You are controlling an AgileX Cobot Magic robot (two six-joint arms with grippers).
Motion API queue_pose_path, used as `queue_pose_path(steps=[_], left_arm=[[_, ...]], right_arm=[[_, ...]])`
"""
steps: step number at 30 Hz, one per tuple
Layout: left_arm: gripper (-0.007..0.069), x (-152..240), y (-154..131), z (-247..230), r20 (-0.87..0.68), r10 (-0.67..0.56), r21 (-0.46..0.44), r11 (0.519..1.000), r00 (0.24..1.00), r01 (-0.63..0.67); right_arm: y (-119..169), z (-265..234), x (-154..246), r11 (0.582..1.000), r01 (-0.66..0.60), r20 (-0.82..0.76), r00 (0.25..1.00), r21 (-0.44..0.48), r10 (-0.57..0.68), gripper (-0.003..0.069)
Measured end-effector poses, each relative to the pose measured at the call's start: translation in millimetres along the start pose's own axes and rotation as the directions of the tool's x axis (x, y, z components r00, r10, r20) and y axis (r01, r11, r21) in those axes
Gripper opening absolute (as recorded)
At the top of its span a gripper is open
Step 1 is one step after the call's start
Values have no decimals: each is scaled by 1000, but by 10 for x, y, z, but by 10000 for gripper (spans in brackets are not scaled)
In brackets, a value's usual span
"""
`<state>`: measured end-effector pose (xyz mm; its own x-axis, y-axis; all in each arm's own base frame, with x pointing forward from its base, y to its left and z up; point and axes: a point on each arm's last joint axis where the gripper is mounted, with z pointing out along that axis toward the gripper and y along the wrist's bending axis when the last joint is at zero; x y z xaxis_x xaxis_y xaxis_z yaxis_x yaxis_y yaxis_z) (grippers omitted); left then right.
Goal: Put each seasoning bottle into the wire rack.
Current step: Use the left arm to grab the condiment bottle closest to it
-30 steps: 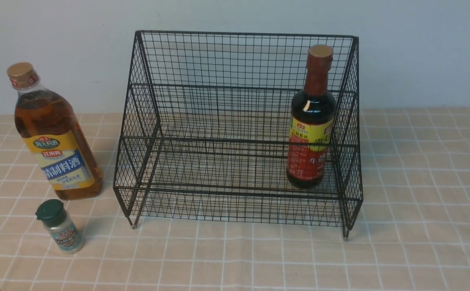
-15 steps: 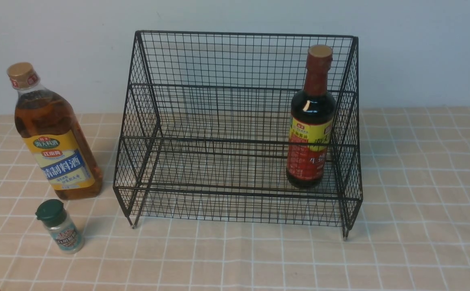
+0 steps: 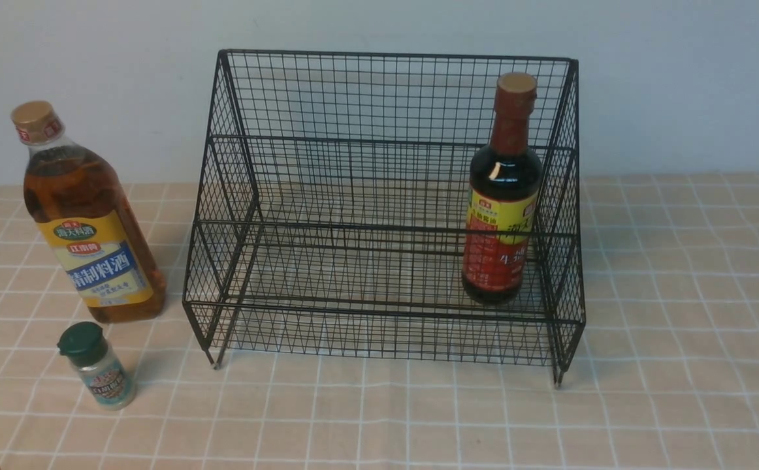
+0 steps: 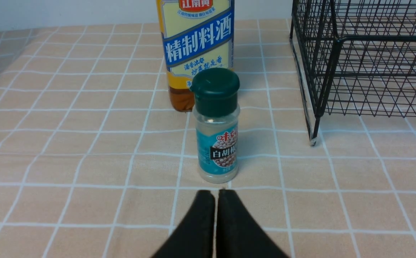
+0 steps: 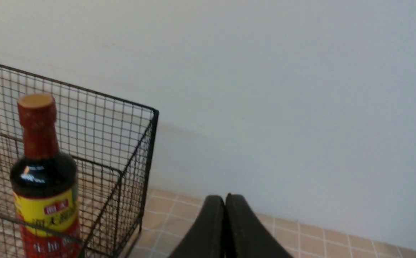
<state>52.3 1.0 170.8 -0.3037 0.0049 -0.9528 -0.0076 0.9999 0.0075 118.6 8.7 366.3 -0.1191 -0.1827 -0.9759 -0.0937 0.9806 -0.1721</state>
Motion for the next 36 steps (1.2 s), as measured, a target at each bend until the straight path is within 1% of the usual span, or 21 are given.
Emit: queue_pose_path(steps=[2,3,4,10,12,14,15,16,19,25,36], left_arm=[[-7,0,0,0,0,0,0,1000,1000,0],[-7,0,0,0,0,0,0,1000,1000,0],[-7,0,0,0,0,0,0,1000,1000,0],[-7,0,0,0,0,0,0,1000,1000,0],[-7,0,0,0,0,0,0,1000,1000,0],[-7,0,0,0,0,0,0,1000,1000,0],[-7,0,0,0,0,0,0,1000,1000,0],[-7,0,0,0,0,0,0,1000,1000,0],[-7,0,0,0,0,0,0,1000,1000,0],[-7,0,0,0,0,0,0,1000,1000,0],[-7,0,0,0,0,0,0,1000,1000,0]], right_arm=[[11,-77,234,1000,-5,-5,1000,26,5,-12],[34,-133,437,999,-8,-19,1000,37,8,-12],[45,-156,526,999,-8,-25,1000,43,10,-12],[193,-343,1383,998,-36,-81,996,59,41,-12],[219,-355,1529,997,-39,-97,994,59,44,-12],[268,-394,1787,997,-45,-105,993,61,51,-12],[271,-391,1802,997,-45,-110,993,61,51,-12],[290,-394,1903,997,-49,-122,991,60,56,-12],[290,-399,1908,996,-62,-110,992,64,69,-12],[290,-397,1902,987,-141,-90,985,76,147,-12],[290,-396,1900,986,-151,-84,984,76,157,-12]])
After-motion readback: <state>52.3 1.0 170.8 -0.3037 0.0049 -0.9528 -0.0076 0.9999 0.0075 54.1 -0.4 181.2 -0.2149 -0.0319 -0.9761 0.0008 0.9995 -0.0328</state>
